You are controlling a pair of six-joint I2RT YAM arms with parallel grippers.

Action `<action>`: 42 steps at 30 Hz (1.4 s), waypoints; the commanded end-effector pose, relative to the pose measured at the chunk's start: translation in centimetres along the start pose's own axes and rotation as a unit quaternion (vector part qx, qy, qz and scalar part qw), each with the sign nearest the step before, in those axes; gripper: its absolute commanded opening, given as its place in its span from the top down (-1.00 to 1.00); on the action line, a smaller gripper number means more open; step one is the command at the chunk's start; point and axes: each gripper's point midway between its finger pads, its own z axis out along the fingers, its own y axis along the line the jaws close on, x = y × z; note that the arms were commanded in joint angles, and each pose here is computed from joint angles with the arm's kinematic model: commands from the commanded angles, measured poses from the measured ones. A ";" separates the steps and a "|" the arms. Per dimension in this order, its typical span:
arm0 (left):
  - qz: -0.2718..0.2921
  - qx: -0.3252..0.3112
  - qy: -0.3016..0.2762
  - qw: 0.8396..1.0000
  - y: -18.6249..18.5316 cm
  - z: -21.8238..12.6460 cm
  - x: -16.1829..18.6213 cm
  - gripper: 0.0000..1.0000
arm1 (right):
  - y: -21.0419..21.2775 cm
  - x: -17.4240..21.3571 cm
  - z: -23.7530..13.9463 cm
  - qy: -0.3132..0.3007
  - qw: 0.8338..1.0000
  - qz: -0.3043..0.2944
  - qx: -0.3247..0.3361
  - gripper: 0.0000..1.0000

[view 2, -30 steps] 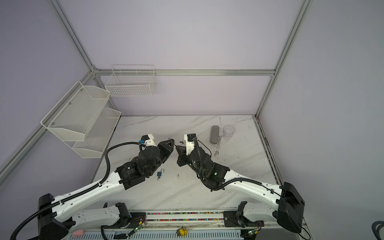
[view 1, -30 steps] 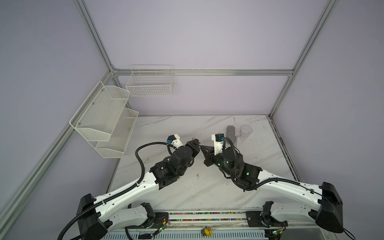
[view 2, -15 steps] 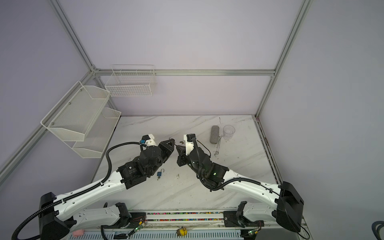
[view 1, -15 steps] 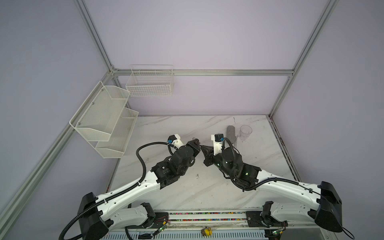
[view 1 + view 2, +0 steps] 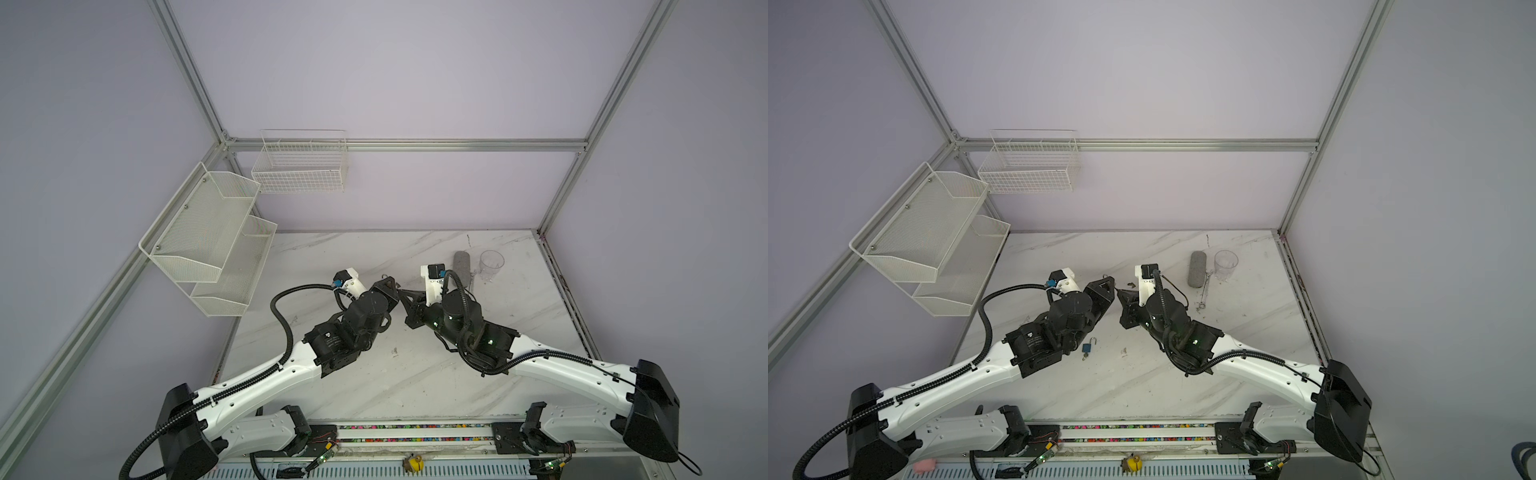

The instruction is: Unlock with the key

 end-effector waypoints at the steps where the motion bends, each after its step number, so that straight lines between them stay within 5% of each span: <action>1: -0.002 0.100 0.161 0.982 -6.3 -3.0 6.0 1.00 | 3.4 -4.2 -0.1 -0.067 0.996 -0.014 -0.049 1.00; 16: -0.004 0.111 0.196 0.974 -6.7 -3.4 7.3 1.00 | 3.4 -4.0 0.2 -0.092 0.985 -0.141 -0.049 1.00; 29: 0.008 0.094 0.193 0.977 -5.0 -2.9 7.8 1.00 | 5.3 -4.8 0.5 -0.039 0.986 0.062 -0.150 1.00; 37: 0.011 0.096 0.206 0.974 -5.0 -3.1 8.2 1.00 | 4.3 -4.5 0.8 -0.071 0.993 -0.067 -0.073 1.00; 42: 0.002 0.112 0.218 0.970 -5.9 -3.1 8.7 1.00 | 4.1 -4.4 1.7 -0.079 0.991 -0.089 -0.054 1.00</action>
